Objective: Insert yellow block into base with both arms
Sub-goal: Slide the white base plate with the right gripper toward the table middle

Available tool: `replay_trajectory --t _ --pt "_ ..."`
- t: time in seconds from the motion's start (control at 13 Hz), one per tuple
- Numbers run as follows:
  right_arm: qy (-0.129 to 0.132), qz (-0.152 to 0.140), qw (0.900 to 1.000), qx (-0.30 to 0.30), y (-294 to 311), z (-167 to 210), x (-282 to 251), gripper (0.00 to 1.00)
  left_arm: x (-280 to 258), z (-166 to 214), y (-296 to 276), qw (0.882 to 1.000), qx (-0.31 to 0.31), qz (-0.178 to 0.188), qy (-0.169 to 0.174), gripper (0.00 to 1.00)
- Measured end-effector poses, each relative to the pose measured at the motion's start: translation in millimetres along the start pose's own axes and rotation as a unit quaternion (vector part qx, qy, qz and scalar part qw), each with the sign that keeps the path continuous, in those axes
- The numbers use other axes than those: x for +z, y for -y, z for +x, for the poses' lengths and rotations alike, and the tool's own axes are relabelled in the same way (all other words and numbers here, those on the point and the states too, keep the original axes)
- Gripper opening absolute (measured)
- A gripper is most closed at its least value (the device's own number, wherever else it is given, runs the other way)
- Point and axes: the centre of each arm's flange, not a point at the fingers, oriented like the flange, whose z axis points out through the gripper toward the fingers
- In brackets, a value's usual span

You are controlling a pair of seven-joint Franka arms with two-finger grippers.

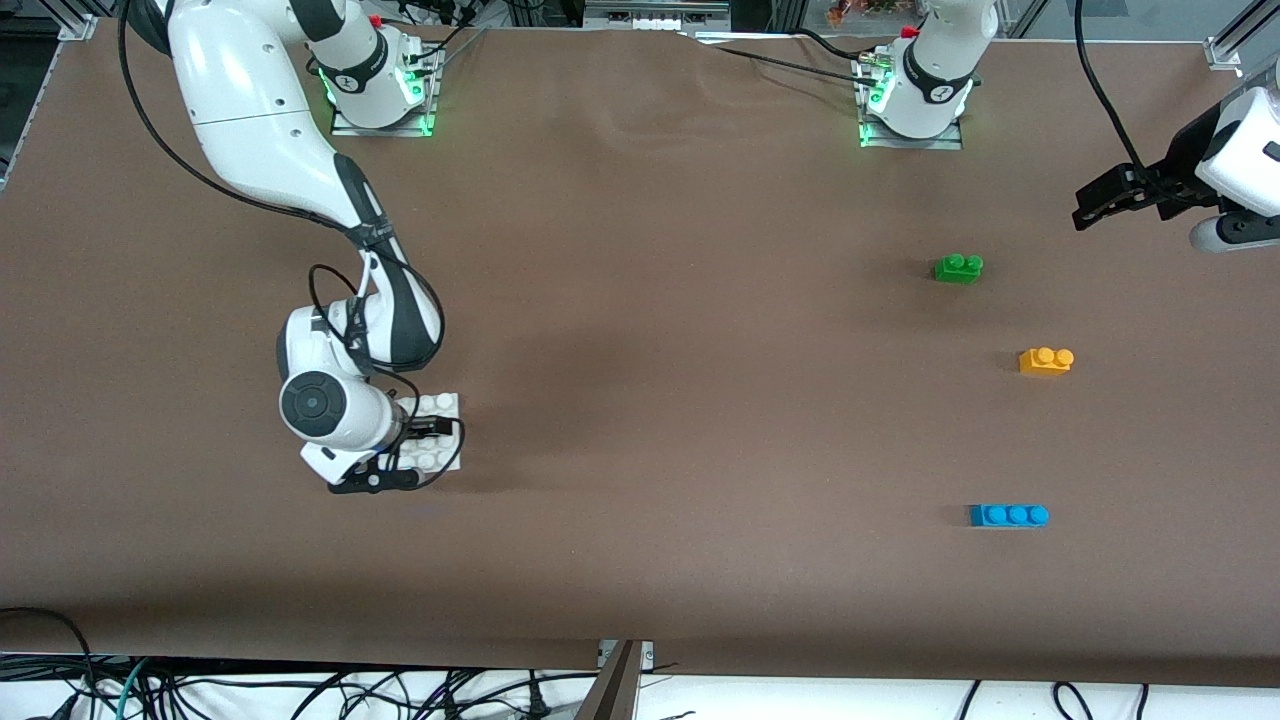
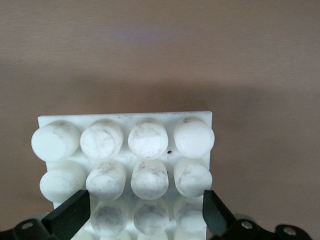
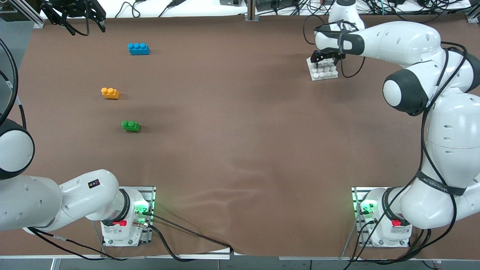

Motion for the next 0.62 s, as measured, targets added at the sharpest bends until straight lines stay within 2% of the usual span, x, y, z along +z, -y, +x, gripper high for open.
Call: replay_trajectory --t 0.62 --pt "-0.020 0.010 0.999 0.024 125 -28 18 1.00 0 0 0 1.000 0.000 0.000 0.000 1.00"
